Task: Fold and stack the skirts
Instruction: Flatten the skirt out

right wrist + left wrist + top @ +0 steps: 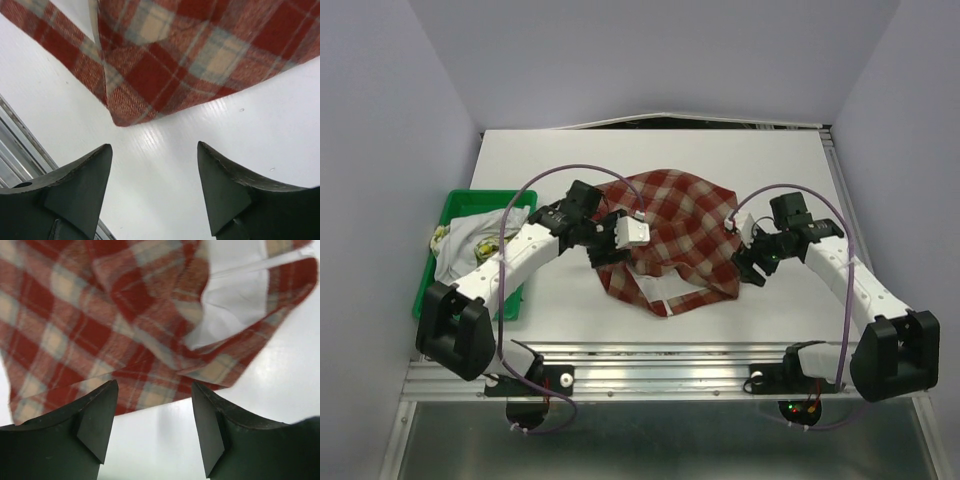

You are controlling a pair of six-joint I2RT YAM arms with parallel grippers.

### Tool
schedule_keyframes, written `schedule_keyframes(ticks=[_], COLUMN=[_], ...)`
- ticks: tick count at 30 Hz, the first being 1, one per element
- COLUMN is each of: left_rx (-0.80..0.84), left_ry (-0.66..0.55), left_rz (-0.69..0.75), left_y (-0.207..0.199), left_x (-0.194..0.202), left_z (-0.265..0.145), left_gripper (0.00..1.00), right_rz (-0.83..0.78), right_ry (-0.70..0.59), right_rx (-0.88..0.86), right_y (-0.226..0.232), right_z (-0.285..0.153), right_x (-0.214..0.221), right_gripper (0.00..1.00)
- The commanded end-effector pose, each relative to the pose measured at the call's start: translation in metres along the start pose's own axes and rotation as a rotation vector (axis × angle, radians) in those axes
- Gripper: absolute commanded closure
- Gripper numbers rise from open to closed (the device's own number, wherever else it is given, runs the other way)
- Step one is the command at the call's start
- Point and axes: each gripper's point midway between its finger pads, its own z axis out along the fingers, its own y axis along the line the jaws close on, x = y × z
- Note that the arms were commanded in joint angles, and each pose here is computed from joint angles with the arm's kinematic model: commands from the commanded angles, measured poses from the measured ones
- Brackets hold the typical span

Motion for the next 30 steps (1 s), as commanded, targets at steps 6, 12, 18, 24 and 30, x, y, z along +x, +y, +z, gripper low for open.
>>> schedule_keyframes(ticks=[6,12,18,24,30], left_rx=[0.204,0.233,0.194,0.077,-0.087], left_ry=[0.099,0.148,0.177,0.116,0.130], left_rz=[0.327,0.380,0.421,0.404,0.134], left_y=[-0.045,-0.036,-0.027,-0.011,0.052], left_x=[-0.009,-0.001,0.005,-0.019,-0.015], left_z=[0.003,0.028,0.043,0.014,-0.017], left_gripper=[0.28,0.31,0.56,1.00,1.00], right_rz=[-0.097,-0.123,-0.192,-0.281,-0.367], right_ry=[0.056,0.065,0.061,-0.009,-0.068], right_rx=[-0.003,-0.006,0.011,0.072,0.057], right_y=[0.009,0.003,-0.001,-0.010,-0.007], right_z=[0.008,0.016,0.019,0.015,0.015], right_x=[0.030,0.032,0.035,0.020,0.009], right_gripper=[0.31,0.29,0.23,0.16,0.13])
